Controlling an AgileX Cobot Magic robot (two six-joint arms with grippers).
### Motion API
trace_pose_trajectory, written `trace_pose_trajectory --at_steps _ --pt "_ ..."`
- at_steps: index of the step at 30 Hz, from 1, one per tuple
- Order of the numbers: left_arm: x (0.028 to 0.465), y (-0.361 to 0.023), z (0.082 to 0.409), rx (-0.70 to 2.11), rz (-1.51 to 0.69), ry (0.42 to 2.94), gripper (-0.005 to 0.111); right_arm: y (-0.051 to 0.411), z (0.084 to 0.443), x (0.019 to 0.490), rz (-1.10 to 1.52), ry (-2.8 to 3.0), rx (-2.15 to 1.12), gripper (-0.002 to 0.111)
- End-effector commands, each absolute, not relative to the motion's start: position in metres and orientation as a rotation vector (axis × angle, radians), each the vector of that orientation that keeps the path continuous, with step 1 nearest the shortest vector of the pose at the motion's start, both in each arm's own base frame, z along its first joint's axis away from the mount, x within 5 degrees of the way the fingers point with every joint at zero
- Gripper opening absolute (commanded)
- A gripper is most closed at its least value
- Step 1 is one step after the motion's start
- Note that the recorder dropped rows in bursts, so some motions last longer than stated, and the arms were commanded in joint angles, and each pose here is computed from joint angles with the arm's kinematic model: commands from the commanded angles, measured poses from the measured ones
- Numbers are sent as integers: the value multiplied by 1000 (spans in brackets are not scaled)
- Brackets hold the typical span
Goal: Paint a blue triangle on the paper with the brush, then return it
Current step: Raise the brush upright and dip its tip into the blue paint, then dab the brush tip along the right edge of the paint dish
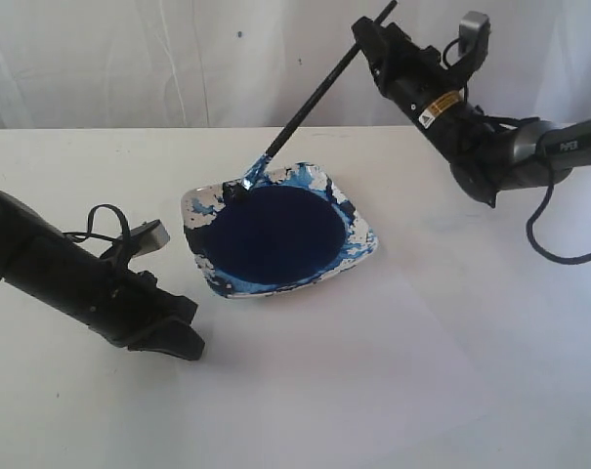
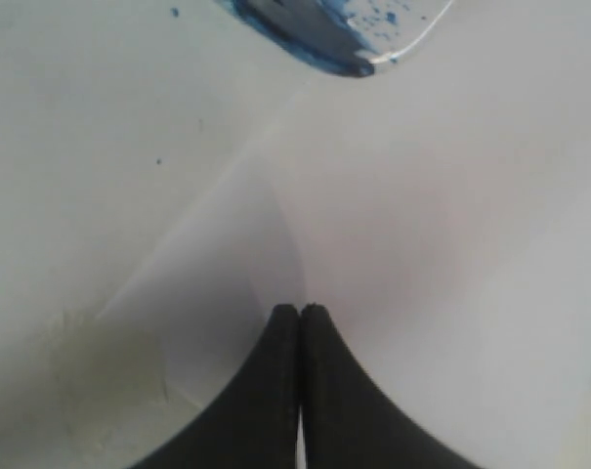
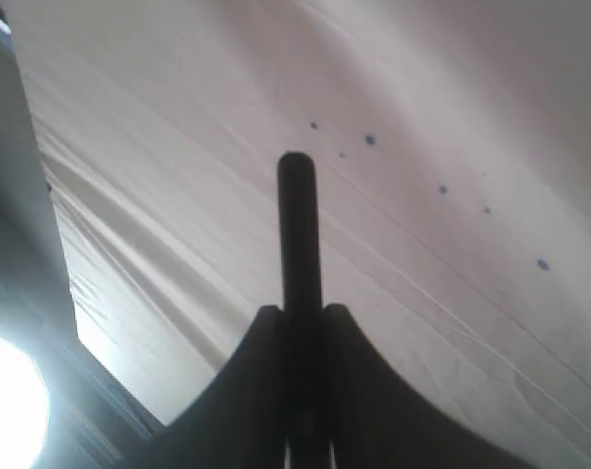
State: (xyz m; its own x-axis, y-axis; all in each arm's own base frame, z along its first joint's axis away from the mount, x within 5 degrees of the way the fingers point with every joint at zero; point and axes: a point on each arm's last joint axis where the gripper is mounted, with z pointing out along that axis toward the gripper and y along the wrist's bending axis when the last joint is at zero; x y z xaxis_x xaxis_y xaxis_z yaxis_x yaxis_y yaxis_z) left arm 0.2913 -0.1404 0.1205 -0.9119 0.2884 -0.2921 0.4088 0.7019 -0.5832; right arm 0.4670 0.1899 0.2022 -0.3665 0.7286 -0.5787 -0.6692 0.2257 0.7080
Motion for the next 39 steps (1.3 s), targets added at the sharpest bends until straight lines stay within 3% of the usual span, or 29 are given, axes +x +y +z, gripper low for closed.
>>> trace_pose_trajectory --at_steps 1,13,17,21,25,39 --pt "288 -139 115 618 -954 2750 0 190 231 459 1384 1278 -57 0" --pt "288 -139 115 618 -954 2750 0 179 293 409 1138 1236 -232 0" --pt "288 -139 115 618 -954 2750 0 187 285 403 1085 1306 -183 0" --pt "288 -139 115 618 -954 2750 0 195 272 403 857 1371 -166 0" --pt "288 -139 115 618 -954 2750 0 184 268 411 847 1432 61 0" --pt "288 -139 115 618 -954 2750 0 164 255 419 666 1638 166 0"
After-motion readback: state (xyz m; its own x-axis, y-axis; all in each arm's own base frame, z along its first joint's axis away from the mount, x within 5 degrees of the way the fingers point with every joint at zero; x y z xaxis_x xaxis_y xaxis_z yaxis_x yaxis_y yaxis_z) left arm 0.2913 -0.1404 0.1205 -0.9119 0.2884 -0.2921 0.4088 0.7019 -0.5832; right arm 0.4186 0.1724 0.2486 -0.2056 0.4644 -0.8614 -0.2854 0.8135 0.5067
